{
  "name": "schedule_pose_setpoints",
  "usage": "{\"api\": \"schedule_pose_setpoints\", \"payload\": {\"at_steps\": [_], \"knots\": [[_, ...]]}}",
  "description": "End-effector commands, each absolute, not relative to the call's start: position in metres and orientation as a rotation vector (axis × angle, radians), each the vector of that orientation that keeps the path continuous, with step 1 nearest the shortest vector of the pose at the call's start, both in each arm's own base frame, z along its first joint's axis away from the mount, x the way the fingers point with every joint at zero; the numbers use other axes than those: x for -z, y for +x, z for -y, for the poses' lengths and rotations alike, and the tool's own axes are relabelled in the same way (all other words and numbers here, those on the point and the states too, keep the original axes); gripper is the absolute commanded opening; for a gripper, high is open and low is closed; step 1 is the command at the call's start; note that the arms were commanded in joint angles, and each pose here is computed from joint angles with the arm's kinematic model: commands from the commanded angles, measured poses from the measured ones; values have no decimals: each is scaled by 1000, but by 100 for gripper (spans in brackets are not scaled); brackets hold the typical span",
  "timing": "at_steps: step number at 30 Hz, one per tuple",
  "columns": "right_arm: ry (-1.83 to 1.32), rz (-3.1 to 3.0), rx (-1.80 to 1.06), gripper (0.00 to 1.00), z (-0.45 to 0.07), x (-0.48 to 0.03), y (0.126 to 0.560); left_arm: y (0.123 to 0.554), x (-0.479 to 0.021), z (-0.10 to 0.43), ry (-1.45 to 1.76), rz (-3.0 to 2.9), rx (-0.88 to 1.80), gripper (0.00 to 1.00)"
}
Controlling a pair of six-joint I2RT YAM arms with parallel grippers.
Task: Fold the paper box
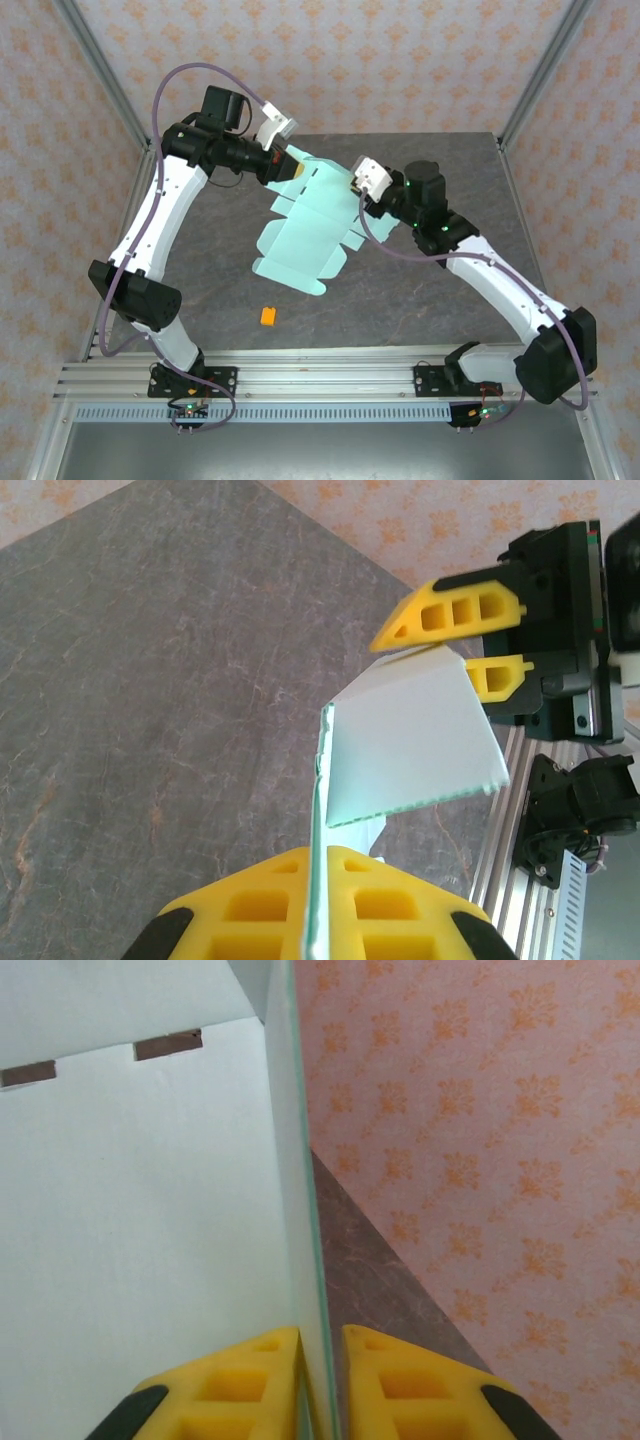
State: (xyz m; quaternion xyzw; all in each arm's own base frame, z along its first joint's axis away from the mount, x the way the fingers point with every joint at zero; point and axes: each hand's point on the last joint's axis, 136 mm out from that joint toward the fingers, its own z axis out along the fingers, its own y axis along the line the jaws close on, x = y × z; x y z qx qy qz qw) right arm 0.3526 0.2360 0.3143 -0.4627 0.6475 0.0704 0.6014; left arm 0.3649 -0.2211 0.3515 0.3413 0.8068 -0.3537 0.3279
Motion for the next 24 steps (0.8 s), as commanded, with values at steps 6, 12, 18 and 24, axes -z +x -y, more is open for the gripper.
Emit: {"api": "schedule_pose_setpoints", "payload": {"at_steps": [6, 12, 18, 24], "knots": [[-1110, -1529, -275, 30, -241, -327, 347, 349, -362, 220, 942, -2078, 937, 0], [-1138, -1548, -265, 28, -243, -323, 352, 349, -360, 220, 941, -2084, 940, 0], [-1134, -1567, -231, 36, -241, -314, 364, 348, -362, 221, 944, -2078, 943, 0], [-1121, -1570, -255, 49, -230, -324, 369, 346, -361, 221, 966, -2072, 947, 0]]}}
